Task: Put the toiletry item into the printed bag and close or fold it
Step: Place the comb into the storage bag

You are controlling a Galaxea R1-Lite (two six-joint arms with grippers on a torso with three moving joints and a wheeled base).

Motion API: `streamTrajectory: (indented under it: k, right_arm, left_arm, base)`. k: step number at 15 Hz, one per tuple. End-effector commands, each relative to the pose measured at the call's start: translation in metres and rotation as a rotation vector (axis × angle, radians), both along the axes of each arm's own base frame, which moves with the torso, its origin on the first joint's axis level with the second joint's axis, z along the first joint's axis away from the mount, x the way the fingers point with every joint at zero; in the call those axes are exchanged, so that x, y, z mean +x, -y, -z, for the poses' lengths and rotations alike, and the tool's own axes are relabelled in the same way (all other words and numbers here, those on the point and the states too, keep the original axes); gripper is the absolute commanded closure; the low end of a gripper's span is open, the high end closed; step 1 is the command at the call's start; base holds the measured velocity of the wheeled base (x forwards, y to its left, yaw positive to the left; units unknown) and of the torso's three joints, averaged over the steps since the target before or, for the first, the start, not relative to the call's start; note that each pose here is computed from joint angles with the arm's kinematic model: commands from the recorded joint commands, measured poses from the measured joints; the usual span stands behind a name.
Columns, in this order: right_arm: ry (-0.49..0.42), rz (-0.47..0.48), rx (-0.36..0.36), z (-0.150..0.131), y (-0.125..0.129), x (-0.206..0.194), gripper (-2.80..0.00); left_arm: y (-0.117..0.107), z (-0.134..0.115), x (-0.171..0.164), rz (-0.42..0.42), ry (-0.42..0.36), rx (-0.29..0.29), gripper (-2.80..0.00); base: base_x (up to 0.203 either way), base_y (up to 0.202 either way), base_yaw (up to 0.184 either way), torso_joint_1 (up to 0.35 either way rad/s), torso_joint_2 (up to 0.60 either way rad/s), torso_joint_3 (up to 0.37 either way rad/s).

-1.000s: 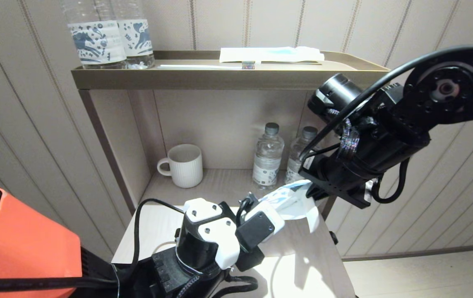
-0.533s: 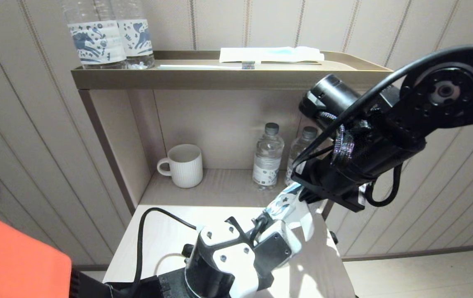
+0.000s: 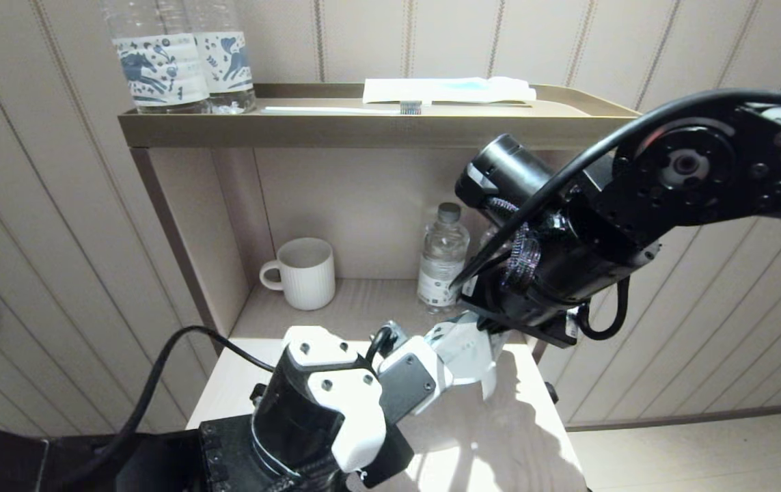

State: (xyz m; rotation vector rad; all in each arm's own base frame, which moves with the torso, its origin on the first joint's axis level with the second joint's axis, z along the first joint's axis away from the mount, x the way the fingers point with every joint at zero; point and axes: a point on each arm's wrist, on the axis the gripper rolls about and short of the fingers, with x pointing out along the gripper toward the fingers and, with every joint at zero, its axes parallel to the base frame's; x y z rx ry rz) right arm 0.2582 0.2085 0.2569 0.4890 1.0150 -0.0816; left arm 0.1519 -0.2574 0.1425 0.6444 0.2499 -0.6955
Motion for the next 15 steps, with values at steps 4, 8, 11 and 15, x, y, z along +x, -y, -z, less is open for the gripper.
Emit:
streamTrajectory:
  k: [4, 8, 11, 15]
  right_arm:
    - [-0.001, -0.027, -0.005, 0.002, -0.012, -0.004, 0.0]
    - [0.009, -0.021, -0.008, 0.002, -0.014, -0.002, -2.8]
    - [0.013, -0.027, -0.01, 0.002, -0.017, -0.002, -2.8]
    - [0.048, -0.036, 0.015, -0.014, -0.009, -0.011, -2.8]
  left_arm:
    - [0.002, -0.013, 0.001, -0.024, -0.018, -0.053, 0.0]
    - [0.009, -0.005, -0.005, -0.009, -0.043, -0.037, 0.0]
    - [0.009, -0.002, -0.008, -0.003, -0.05, -0.032, 0.0]
    - [0.007, 0.001, -0.008, -0.006, -0.06, -0.03, 0.0]
  base:
    - [0.0, 0.0, 0.0, 0.0, 0.0, 0.0]
    - [0.0, 0.0, 0.0, 0.0, 0.0, 0.0]
    - [0.0, 0.0, 0.0, 0.0, 0.0, 0.0]
    - [0.0, 0.0, 0.0, 0.0, 0.0, 0.0]
